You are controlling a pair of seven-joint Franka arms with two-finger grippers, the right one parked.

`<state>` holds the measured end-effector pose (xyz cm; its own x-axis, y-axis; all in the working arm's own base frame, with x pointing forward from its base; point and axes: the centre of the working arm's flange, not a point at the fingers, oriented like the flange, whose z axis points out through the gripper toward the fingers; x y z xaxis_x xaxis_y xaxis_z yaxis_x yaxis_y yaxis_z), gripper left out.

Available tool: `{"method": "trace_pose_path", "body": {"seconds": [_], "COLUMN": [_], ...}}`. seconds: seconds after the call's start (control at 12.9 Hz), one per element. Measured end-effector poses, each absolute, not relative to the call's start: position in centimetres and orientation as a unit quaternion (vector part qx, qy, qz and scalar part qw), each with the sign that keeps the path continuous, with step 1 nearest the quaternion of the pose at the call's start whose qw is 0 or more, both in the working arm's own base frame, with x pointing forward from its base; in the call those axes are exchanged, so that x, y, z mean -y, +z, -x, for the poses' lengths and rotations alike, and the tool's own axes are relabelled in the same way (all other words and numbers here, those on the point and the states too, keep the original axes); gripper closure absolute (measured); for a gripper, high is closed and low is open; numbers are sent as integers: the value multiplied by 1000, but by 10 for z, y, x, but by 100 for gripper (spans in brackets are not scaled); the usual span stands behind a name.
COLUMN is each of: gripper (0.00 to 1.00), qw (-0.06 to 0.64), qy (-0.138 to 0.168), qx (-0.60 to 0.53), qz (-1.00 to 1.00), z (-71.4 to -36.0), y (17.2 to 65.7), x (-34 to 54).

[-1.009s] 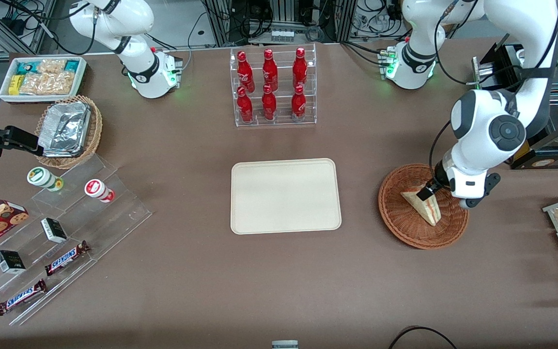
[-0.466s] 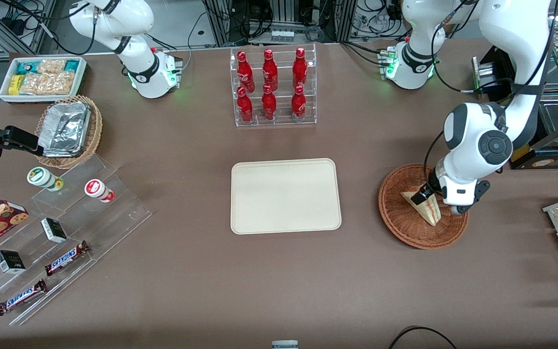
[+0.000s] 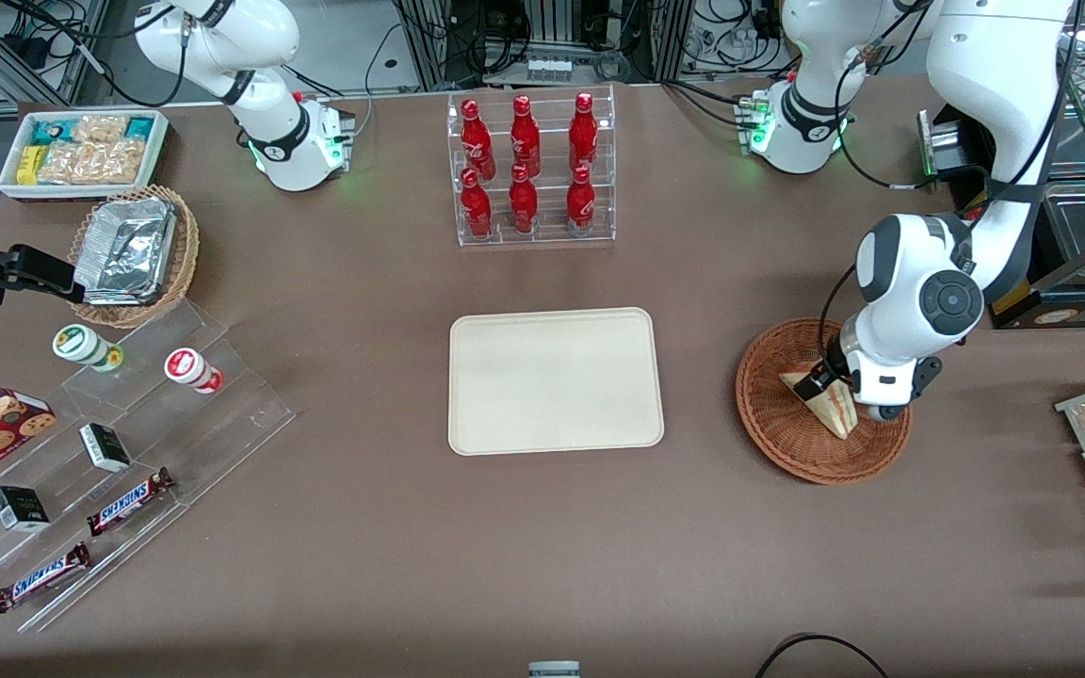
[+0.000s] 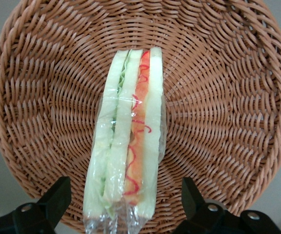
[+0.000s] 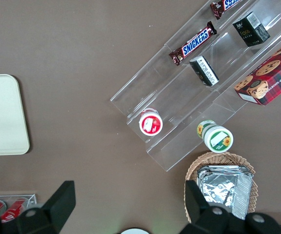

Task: Place sandwich from basket to tray
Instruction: 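Lower the open left gripper around the sandwich's upright edge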

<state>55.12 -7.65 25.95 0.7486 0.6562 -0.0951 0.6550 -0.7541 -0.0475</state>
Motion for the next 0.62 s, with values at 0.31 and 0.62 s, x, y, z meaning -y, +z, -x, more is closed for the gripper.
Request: {"method": "trace_pose_path", "body": {"seconds": [0.31,0.62], "gripper": [10,57], "qw": [7,8], "qy": [56,56], "qx": [352,350], "qz": [934,935], "z": [-551,-551], "y": [253,253], "x": [75,75]}}
